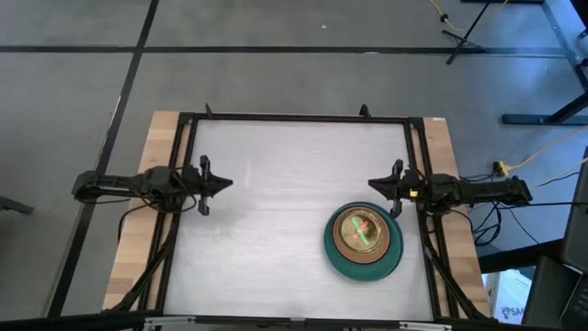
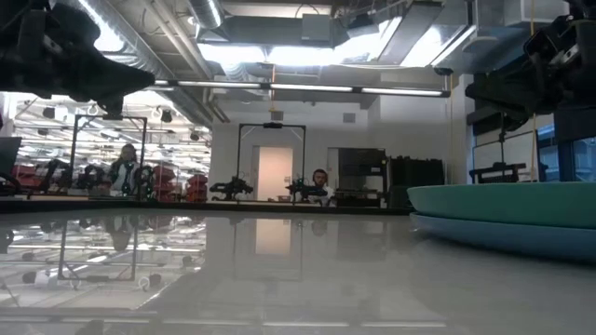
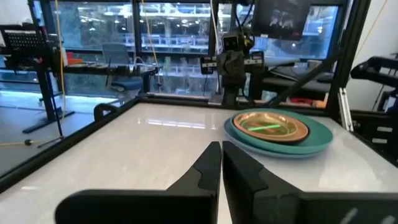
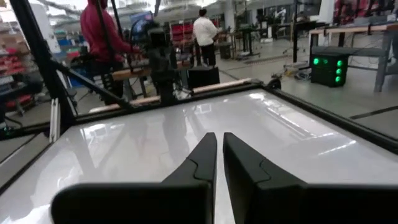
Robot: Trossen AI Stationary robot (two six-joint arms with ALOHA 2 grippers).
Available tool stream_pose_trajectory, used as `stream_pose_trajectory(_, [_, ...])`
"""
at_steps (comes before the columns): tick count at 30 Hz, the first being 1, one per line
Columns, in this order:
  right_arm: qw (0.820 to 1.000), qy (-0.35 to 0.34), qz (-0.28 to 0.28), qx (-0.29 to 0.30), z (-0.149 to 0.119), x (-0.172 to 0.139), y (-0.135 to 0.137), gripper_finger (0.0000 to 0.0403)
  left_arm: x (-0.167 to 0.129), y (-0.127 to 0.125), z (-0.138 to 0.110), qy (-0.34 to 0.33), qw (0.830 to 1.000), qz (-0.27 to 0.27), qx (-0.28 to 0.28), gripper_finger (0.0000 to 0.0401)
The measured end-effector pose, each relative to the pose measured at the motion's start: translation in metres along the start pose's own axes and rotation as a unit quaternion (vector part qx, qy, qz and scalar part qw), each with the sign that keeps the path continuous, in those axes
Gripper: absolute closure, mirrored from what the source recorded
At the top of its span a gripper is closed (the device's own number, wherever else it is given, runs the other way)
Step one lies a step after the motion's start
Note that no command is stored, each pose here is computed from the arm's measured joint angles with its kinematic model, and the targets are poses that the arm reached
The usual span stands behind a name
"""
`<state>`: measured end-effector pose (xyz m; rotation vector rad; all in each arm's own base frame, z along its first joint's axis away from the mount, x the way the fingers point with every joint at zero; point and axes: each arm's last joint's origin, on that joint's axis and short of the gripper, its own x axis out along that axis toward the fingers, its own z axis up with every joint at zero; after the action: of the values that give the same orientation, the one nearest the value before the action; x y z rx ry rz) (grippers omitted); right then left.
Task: Stack plastic plates
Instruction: Return to Home Position
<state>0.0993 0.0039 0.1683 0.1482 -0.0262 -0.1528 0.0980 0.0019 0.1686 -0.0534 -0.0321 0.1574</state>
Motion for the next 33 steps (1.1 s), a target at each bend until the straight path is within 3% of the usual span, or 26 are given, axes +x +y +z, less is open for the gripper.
stream_pose_trajectory(33, [1.000,0.004,0.014,-0.009,-0.0011,0.0001,0.0007,0.0379,0.0003,-0.0001,-0.0004,0.002,1.000,-0.001,0.003,0.0392])
